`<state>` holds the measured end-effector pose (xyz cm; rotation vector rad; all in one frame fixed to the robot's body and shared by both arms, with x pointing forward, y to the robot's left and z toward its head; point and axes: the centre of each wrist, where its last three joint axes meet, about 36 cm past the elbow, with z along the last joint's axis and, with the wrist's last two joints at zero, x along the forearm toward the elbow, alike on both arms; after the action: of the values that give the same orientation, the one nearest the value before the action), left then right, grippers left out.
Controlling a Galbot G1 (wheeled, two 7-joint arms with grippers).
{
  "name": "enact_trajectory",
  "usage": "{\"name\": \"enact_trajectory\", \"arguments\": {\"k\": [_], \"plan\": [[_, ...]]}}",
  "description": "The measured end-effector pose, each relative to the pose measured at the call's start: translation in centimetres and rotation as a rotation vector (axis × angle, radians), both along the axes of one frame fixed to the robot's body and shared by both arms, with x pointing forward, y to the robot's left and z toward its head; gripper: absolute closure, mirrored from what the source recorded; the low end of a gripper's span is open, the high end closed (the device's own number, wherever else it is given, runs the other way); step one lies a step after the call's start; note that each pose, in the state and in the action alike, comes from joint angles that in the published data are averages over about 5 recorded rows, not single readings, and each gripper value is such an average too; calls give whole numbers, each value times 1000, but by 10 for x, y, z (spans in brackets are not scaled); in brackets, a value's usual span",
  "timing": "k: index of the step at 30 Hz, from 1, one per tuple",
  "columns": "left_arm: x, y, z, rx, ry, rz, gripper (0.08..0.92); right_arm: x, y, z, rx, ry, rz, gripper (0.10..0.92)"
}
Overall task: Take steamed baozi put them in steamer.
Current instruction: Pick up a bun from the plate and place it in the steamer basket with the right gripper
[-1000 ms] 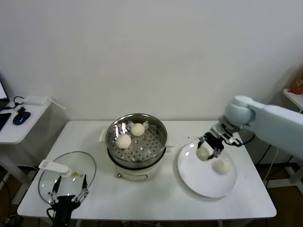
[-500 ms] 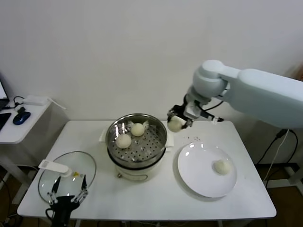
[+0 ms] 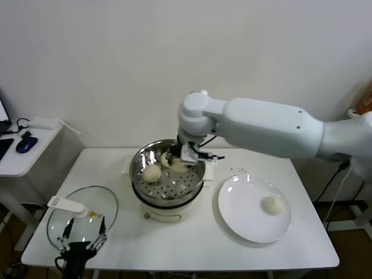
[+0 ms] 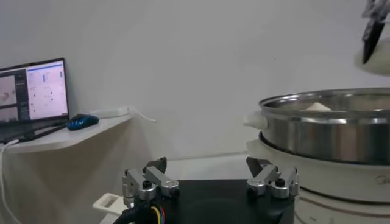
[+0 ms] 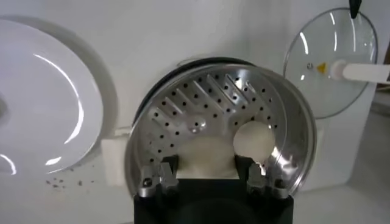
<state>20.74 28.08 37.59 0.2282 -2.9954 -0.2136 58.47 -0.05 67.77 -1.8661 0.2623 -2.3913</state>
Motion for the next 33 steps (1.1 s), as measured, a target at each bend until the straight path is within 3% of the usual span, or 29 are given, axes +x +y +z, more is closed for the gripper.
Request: {"name": "enact_trajectory", "arguments": {"k": [13, 33], "plan": [[2, 1, -4, -3, 8, 5, 177, -1, 35, -42, -38, 54, 57, 390], [0, -1, -8, -10, 14, 7, 177, -5, 49, -66, -71, 102, 76, 384]]}}
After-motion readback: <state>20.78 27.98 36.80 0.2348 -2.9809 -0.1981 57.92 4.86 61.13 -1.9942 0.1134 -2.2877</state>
